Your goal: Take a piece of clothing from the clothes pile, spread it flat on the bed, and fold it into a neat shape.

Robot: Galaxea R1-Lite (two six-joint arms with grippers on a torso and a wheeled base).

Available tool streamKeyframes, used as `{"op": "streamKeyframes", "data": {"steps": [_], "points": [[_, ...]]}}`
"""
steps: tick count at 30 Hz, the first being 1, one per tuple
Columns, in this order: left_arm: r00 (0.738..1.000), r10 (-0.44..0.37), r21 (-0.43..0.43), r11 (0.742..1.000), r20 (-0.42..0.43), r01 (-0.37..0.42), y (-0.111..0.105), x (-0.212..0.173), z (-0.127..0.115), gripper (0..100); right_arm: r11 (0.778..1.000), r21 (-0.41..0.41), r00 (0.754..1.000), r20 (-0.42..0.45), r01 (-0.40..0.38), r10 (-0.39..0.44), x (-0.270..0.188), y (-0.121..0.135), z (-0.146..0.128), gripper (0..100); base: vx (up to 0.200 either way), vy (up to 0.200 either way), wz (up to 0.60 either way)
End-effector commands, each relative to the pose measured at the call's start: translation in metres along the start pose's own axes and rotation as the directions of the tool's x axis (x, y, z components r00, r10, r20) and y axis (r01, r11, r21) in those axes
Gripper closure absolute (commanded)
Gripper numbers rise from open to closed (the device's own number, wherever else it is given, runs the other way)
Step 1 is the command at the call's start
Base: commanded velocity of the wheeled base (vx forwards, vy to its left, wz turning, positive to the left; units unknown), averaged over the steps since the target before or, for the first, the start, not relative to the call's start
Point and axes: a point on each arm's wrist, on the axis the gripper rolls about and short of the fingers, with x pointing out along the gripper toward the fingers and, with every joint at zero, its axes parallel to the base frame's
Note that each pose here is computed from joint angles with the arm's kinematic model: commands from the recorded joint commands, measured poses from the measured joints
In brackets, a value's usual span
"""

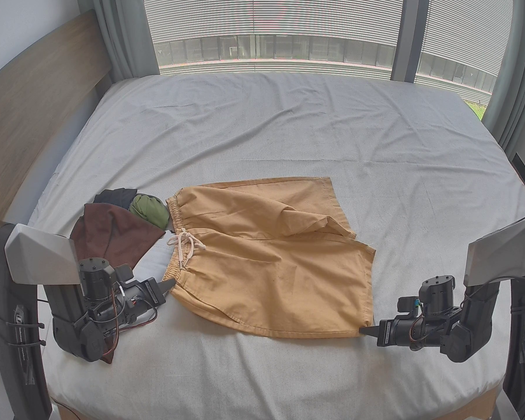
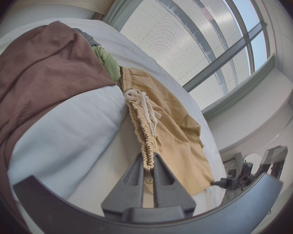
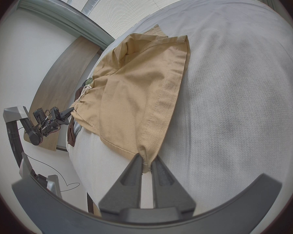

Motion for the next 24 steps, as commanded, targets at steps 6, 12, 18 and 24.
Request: {"op": "streamKeyframes", "data": {"steps": [6, 12, 18, 24], "points": [[0.997, 0.054, 0.098, 0.994, -0.048, -0.050, 0.003, -0.032, -0.007, 100, 0.999, -0.036, 1.000, -0.014, 0.017, -0.018, -0.016, 0.001, -0.004, 100, 0.000, 0.000, 0.00], [0.994, 0.065, 0.090, 0.994, -0.089, -0.057, 0.005, -0.041, -0.014, 100, 0.999, -0.044, 0.999, -0.040, 0.025, -0.027, -0.020, 0.000, -0.011, 100, 0.000, 0.000, 0.00], [0.988, 0.065, 0.112, 0.992, -0.137, -0.049, 0.006, -0.049, -0.023, 100, 0.999, -0.049, 0.998, -0.054, 0.024, -0.027, -0.020, 0.002, -0.014, 100, 0.000, 0.000, 0.00], [0.985, 0.082, 0.101, 0.993, -0.155, -0.067, 0.009, -0.054, -0.026, 100, 0.998, -0.058, 0.997, -0.065, 0.025, -0.029, -0.021, 0.002, -0.017, 100, 0.000, 0.000, 0.00]]}}
